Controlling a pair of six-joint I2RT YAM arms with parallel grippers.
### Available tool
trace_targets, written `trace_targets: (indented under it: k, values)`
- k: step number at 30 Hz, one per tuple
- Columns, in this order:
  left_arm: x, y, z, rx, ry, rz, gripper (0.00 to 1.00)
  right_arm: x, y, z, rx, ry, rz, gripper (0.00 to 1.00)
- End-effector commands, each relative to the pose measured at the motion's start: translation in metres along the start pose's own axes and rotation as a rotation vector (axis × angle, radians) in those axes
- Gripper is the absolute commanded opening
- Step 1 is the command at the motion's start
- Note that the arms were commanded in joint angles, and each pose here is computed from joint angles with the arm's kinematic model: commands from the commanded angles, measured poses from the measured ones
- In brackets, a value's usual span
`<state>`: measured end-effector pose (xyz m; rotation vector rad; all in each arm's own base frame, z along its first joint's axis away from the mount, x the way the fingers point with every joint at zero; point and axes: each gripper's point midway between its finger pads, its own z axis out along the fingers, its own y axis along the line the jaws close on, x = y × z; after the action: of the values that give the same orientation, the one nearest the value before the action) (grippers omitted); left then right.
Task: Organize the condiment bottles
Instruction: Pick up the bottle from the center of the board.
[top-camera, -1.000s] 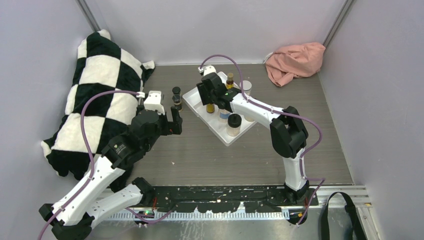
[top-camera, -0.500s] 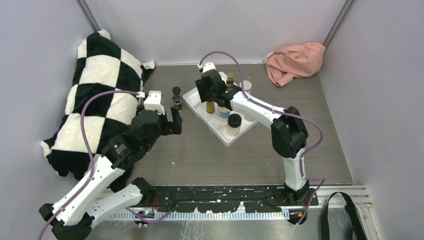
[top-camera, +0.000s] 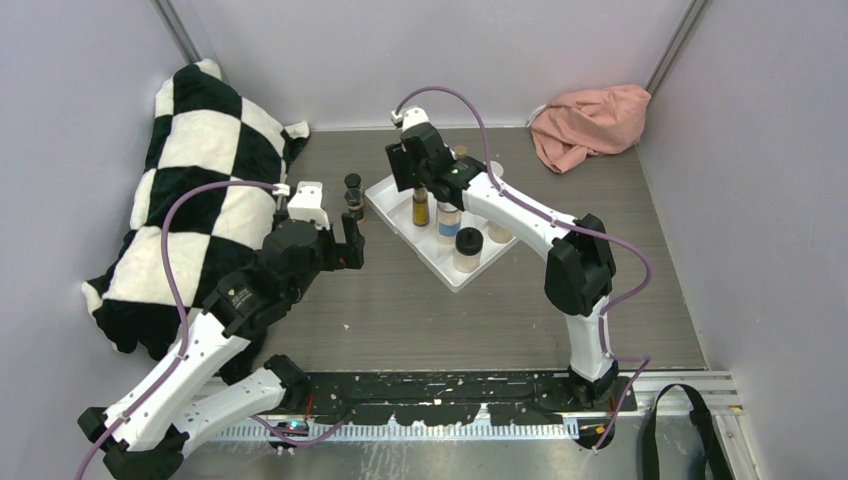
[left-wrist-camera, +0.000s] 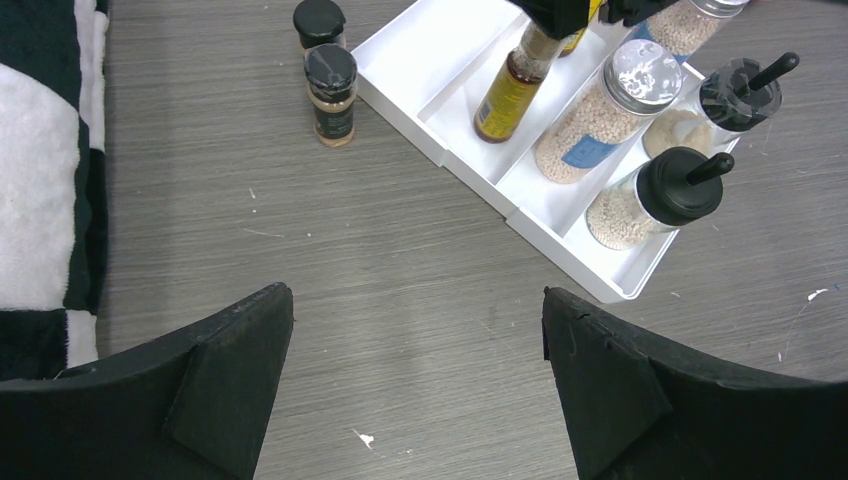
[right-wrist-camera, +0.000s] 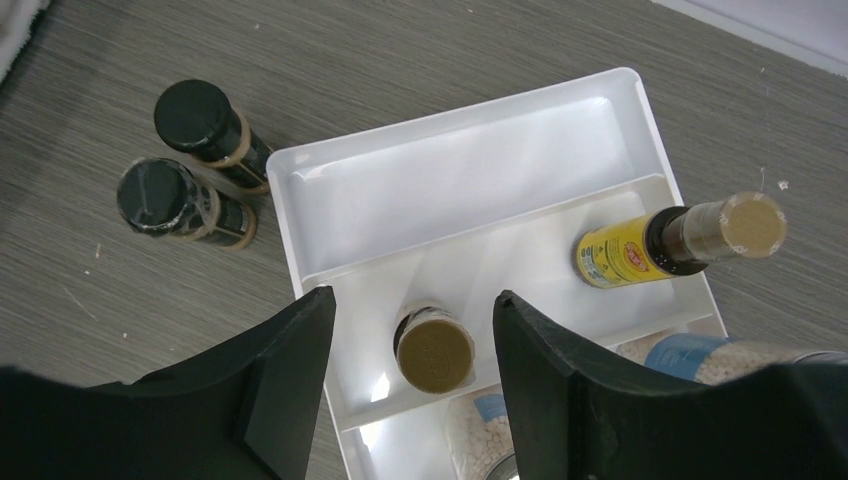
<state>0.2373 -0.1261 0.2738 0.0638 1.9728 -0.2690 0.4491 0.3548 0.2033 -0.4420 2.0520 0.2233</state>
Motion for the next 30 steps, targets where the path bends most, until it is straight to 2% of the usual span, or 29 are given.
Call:
trace_targets:
  k: [1, 11, 30]
  values:
    - [-0.023, -0.004, -0.007, 0.017, -0.071, -0.044, 0.95, -0.043, 0.007, -0.012, -0.041, -0.070, -0.012, 0.65]
    - [-0.050, -0.001, -0.024, 0.030, -0.160, -0.061, 0.95, -0.059, 0.029, -0.006, -0.094, -0.036, -0.062, 0.66]
    - [-0.080, 0.002, -0.033, 0.012, -0.233, -0.024, 0.93, -0.035, 0.074, 0.007, -0.182, 0.043, -0.133, 0.66]
